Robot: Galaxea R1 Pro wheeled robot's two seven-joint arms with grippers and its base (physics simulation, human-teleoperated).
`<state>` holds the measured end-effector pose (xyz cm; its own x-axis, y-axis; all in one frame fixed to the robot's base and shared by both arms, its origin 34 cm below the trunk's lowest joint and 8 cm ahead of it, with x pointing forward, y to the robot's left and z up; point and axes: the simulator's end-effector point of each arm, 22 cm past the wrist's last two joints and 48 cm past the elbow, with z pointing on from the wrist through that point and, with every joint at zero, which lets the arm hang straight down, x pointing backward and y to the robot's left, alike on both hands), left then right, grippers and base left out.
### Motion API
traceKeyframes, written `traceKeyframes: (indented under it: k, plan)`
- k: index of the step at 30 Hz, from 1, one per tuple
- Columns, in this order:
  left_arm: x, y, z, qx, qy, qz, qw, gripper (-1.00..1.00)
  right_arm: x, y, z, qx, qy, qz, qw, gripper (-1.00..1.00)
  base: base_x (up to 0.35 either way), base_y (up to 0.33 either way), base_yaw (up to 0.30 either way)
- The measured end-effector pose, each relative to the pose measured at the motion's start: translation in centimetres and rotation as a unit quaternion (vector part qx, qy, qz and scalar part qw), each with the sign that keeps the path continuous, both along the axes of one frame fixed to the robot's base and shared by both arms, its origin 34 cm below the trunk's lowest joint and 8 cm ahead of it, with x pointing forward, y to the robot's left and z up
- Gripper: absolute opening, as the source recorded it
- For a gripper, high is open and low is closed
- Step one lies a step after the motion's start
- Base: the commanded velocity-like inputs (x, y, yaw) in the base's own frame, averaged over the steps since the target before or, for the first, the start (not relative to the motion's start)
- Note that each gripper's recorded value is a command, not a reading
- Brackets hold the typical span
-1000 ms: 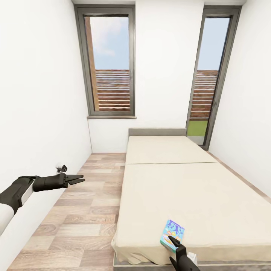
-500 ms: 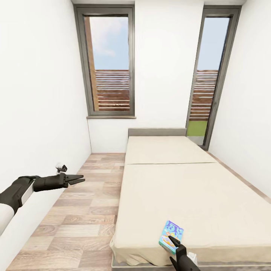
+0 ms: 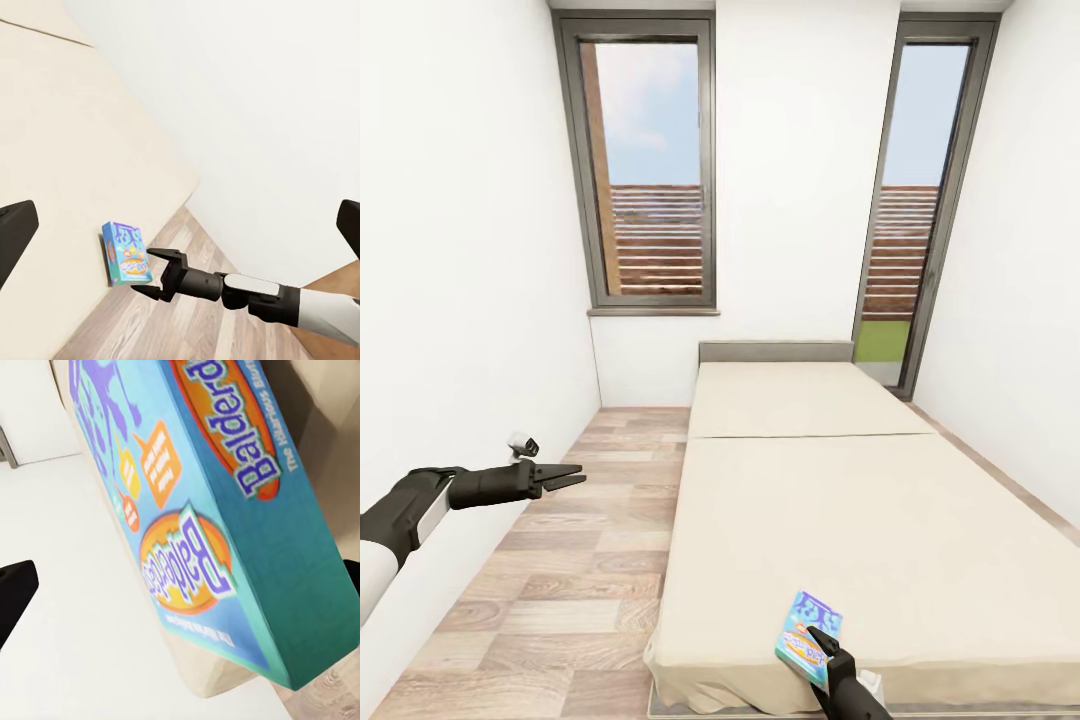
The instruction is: Put all the toys in the child's room - the three board games (two on the bed and one on the table), the two jigsaw puzzles on the table, and the tennis ball on the table - inside the toy box on the table in the child's room.
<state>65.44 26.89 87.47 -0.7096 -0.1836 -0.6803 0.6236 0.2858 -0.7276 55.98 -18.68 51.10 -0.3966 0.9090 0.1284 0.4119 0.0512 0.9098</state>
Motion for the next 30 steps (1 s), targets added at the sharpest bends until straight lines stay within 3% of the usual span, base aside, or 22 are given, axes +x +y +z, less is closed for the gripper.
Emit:
traceKeyframes:
  k: [30]
  plan:
    - [-0.2,0.0,-1.3,0.0,0.001,0.0,1.0,1.0,-0.2,0.0,-1.2,0.0,0.0,0.0,1.0,1.0,0.0,0.0,0.0]
